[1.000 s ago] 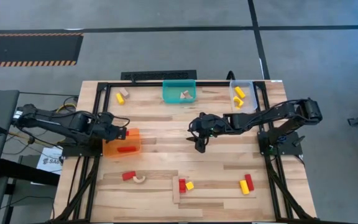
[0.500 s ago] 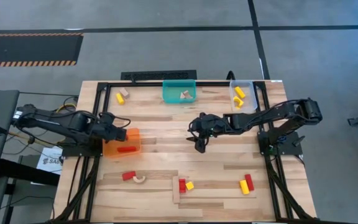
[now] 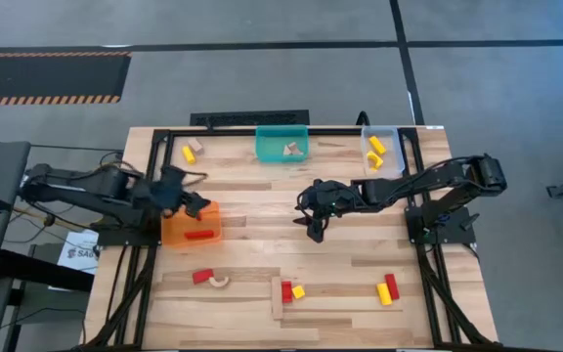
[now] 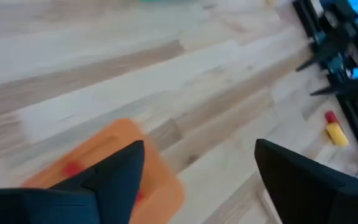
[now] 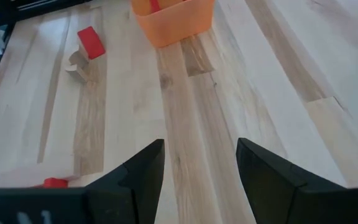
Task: Sort & place blocks by color
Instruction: Put the yellow block into the transparent white bin
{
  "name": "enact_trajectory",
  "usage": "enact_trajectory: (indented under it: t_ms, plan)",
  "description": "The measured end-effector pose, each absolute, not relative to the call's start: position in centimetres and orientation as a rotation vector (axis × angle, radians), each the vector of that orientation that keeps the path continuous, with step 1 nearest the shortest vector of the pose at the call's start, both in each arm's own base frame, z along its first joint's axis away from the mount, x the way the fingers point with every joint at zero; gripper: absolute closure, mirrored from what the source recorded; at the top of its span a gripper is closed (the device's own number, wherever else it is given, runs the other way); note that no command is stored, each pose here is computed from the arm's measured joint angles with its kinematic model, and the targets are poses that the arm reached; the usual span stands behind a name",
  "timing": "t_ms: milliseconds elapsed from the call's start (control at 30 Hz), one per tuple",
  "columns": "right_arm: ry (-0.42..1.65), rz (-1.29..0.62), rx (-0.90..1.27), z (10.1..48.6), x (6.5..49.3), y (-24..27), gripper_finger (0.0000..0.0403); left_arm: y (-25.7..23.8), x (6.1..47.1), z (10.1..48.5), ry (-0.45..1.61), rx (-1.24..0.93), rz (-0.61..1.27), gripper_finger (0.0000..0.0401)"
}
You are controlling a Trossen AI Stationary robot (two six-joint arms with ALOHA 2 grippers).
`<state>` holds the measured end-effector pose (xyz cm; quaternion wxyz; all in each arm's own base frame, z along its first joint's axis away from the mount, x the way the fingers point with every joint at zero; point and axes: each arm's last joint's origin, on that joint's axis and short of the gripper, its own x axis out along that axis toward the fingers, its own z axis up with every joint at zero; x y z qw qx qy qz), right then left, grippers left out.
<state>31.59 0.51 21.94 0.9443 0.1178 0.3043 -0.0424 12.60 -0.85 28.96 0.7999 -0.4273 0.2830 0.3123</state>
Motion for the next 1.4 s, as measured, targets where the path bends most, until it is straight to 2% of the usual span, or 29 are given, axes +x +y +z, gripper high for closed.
enact_trajectory:
  t_ms: [100,167,267,300,333,633,800,1000,1067,1200,1300,1400]
  plan:
    - [0.620,-0.086,0.241,21.9,31.6,0.5,0.0186,-0.8,14.1,26.8,0.715,-0.877,0.742,0.0175]
    - [0.620,-0.087,0.246,21.9,31.6,0.5,0.0186,-0.6,14.6,25.6,0.785,-0.866,0.788,0.0234]
    - [0.620,-0.096,0.271,21.9,31.6,0.5,0.0186,-0.4,15.1,23.9,0.889,-0.842,0.807,0.0344]
    - [0.621,-0.098,0.276,21.9,31.6,0.5,0.0186,-0.3,15.3,23.5,0.910,-0.829,0.817,0.0372]
    - [0.623,-0.100,0.282,21.9,31.6,0.5,0.0186,-0.3,15.4,23.1,0.923,-0.816,0.830,0.0384]
    - [0.627,-0.096,0.291,21.9,31.5,0.8,0.0189,0.6,15.5,20.9,1.020,-0.755,0.922,0.0399]
    - [0.627,-0.097,0.291,21.9,31.5,0.8,0.0189,1.0,14.9,20.0,1.140,-0.759,0.946,0.0401]
    - [0.626,-0.103,0.288,21.9,31.6,0.6,0.0189,1.2,13.2,21.7,1.264,-0.674,1.077,0.0401]
    - [0.628,-0.106,0.287,21.8,31.6,0.5,0.0189,1.2,13.4,22.3,1.251,-0.668,1.068,0.0401]
    - [0.630,-0.112,0.296,21.8,31.6,0.3,0.0189,1.2,14.8,23.5,1.153,-0.656,0.926,0.0401]
    - [0.668,-0.078,0.379,21.7,31.3,0.7,0.0189,0.7,17.0,24.1,1.017,-0.639,0.712,0.0401]
    - [0.748,0.040,0.522,21.5,30.9,2.0,0.0189,-0.3,19.5,25.1,0.842,-0.566,0.436,0.0401]
